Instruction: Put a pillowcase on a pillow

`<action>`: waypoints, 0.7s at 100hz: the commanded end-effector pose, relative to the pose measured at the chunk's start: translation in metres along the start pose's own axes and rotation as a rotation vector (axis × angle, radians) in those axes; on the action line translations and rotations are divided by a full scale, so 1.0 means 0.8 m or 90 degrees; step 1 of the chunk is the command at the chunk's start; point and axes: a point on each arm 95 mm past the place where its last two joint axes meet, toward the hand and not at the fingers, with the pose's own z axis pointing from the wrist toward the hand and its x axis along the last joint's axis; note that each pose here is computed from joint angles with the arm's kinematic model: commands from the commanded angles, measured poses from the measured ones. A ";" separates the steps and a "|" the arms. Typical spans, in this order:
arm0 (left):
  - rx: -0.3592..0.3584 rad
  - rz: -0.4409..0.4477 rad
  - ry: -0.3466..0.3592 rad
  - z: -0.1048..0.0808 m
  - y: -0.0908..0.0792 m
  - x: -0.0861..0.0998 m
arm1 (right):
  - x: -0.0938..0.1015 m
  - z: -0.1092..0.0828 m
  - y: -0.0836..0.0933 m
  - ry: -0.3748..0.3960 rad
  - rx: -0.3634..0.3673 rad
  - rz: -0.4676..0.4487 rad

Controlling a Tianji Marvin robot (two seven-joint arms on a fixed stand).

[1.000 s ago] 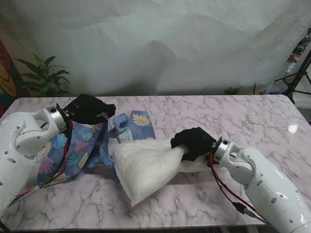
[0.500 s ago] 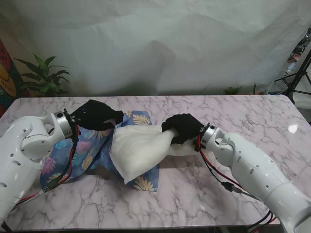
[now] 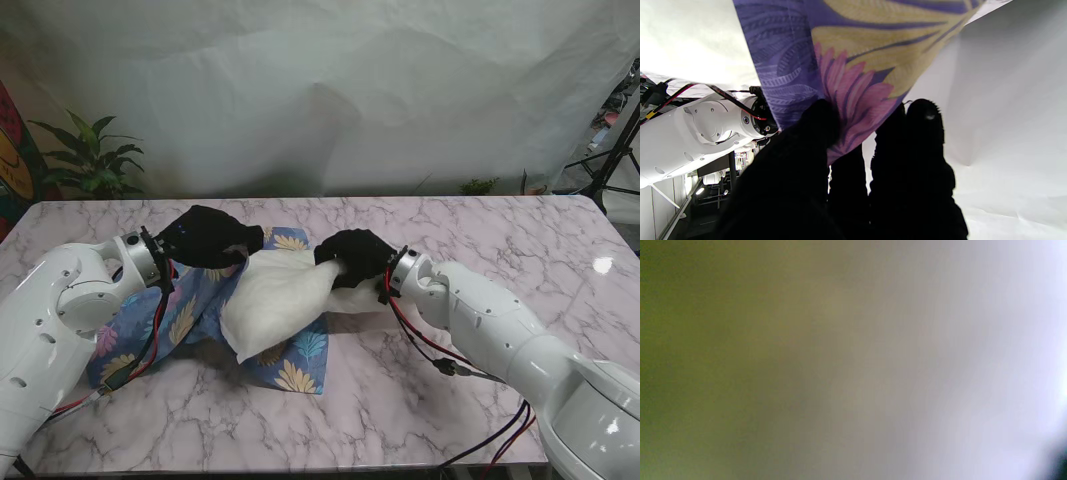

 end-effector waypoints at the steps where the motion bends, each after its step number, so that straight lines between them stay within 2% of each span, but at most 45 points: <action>1: 0.007 -0.001 0.008 0.010 -0.004 0.006 | 0.010 0.021 0.003 0.015 -0.002 -0.002; 19: 0.009 -0.009 0.018 0.018 0.000 0.011 | 0.012 0.039 -0.002 -0.007 0.016 0.025; 33: 0.009 -0.021 0.022 0.023 0.005 0.013 | 0.011 0.047 -0.002 -0.023 0.047 0.058; 47: 0.006 -0.037 0.033 0.029 0.011 0.017 | 0.010 0.053 0.000 -0.036 0.057 0.081; 70: -0.011 -0.057 0.053 0.037 0.017 0.025 | 0.001 0.052 0.004 -0.069 0.076 0.071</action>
